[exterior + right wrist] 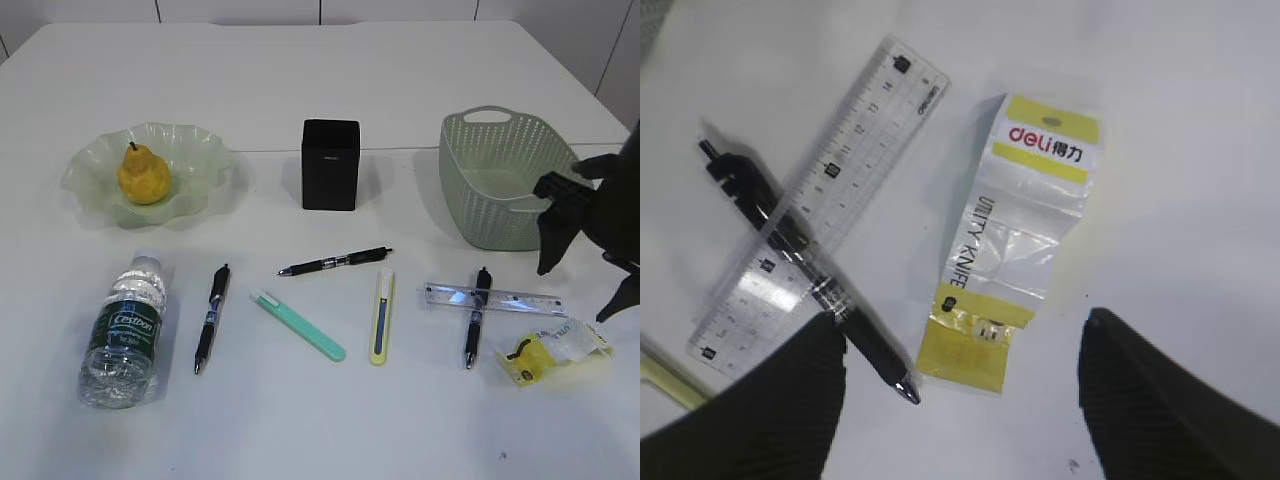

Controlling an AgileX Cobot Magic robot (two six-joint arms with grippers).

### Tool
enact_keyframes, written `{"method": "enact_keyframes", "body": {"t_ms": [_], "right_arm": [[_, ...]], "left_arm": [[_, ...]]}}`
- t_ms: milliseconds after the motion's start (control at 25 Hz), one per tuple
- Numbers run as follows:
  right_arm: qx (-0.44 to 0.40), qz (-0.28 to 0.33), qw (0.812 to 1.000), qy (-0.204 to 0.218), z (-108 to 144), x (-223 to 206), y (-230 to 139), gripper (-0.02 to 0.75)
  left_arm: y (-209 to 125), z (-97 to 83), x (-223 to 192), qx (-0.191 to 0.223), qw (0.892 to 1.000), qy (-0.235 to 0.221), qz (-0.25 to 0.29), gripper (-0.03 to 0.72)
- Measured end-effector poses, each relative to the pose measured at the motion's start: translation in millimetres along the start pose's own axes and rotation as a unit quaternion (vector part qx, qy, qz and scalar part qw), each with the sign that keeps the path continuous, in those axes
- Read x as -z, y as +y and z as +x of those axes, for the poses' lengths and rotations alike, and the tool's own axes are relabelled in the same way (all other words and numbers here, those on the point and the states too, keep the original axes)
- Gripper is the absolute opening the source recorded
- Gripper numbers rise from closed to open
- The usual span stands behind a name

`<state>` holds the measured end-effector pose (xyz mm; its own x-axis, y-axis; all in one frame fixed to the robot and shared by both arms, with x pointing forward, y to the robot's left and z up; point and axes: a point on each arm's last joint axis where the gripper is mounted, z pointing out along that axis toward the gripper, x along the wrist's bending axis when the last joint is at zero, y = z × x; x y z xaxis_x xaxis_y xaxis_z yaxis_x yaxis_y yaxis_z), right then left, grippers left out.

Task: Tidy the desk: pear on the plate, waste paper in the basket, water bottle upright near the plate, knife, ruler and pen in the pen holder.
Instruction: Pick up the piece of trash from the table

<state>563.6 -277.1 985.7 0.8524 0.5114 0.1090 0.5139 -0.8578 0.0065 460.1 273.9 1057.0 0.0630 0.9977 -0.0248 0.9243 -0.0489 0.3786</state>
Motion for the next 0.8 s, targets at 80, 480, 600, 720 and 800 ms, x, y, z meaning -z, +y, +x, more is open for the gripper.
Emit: {"method": "enact_keyframes", "body": {"t_ms": [80,480,600,720,800], "right_arm": [[0.005,0.007,1.0,-0.001,3.1,-8.0,0.8,0.539],[0.0,0.055,0.998,0.007,4.3,-34.2,-6.5,0.538],[-0.005,0.062,0.998,-0.002,-5.1,-46.4,-11.3,0.538],[-0.016,0.064,0.998,0.006,-8.5,-53.1,-14.0,0.538],[-0.018,0.06,0.998,0.013,-8.0,-54.1,-13.5,0.538]], "left_arm": [[0.0,0.0,0.0,0.0,1.0,0.0,0.0,0.528],[0.6,0.0,0.0,0.0,1.0,0.0,-0.004,0.528],[0.6,0.0,0.0,0.0,1.0,0.0,-0.004,0.528],[0.6,0.0,0.0,0.0,1.0,0.0,-0.004,0.528],[0.6,0.0,0.0,0.0,1.0,0.0,-0.004,0.528]]}}
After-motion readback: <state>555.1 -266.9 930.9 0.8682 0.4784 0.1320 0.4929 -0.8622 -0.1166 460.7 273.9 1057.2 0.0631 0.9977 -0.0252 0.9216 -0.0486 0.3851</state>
